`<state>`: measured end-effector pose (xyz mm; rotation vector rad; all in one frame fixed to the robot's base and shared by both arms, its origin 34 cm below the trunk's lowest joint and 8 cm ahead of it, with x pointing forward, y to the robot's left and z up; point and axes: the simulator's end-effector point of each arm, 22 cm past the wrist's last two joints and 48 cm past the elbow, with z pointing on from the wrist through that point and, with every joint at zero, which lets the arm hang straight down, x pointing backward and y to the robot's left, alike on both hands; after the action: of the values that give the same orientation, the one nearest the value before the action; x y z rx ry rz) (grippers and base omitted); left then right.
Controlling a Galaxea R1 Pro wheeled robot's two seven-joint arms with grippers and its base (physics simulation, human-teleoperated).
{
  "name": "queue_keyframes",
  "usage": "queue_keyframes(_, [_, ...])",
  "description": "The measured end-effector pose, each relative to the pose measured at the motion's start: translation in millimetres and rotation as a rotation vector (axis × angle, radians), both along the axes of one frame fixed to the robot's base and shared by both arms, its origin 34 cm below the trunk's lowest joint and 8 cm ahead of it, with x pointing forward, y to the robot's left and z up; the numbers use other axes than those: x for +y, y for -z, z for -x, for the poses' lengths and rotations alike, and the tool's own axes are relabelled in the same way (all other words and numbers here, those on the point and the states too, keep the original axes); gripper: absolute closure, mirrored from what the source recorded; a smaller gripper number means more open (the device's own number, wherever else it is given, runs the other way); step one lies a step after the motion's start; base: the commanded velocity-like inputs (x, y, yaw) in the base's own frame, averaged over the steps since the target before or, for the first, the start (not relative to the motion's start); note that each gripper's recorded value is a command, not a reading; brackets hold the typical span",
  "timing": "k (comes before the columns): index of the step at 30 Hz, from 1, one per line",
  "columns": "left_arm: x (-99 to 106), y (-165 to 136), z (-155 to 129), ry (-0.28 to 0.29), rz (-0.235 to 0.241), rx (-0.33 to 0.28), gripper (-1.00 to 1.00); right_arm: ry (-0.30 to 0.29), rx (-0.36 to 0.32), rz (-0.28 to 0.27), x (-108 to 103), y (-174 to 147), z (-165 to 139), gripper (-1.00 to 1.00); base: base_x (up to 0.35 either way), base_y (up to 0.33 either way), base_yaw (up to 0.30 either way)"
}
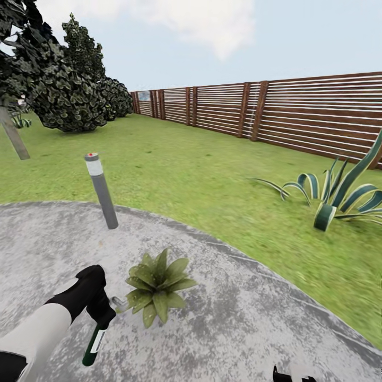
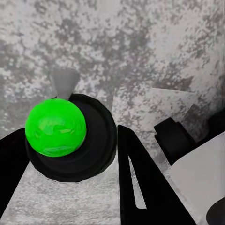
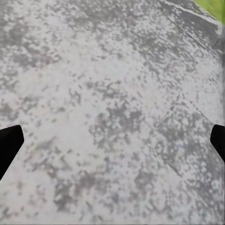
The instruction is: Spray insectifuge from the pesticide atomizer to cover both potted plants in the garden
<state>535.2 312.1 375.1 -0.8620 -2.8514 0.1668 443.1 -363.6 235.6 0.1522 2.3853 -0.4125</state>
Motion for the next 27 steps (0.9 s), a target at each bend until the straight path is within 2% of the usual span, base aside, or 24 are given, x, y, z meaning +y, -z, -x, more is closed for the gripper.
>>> queue_keyframes(5, [-1.0,0.1,-0.2,0.002,0.001,0.000,1.00,0.000,0.000,-0.002,1.3,0.2,-0.2,-1.00,0.017,-0.293,0.166])
queue_keyframes(16, [-1.1,0.1,0.0,0.000,0.002,0.000,1.00,0.000,-0.001,-0.002,1.3,0.1,-0.4,-1.00,0.025,-0.282,0.011])
queue_keyframes(24, [-3.0,-0.1,-0.5,0.003,0.004,-0.001,1.00,-0.001,0.000,-0.002,1.5,0.3,-0.3,-1.00,0.020,-0.023,0.000])
queue_keyframes(27, [-4.9,-3.6,-6.0,0.005,0.008,-0.018,1.00,-0.001,0.000,-0.002,1.5,0.3,-0.3,-1.00,0.000,0.000,0.000])
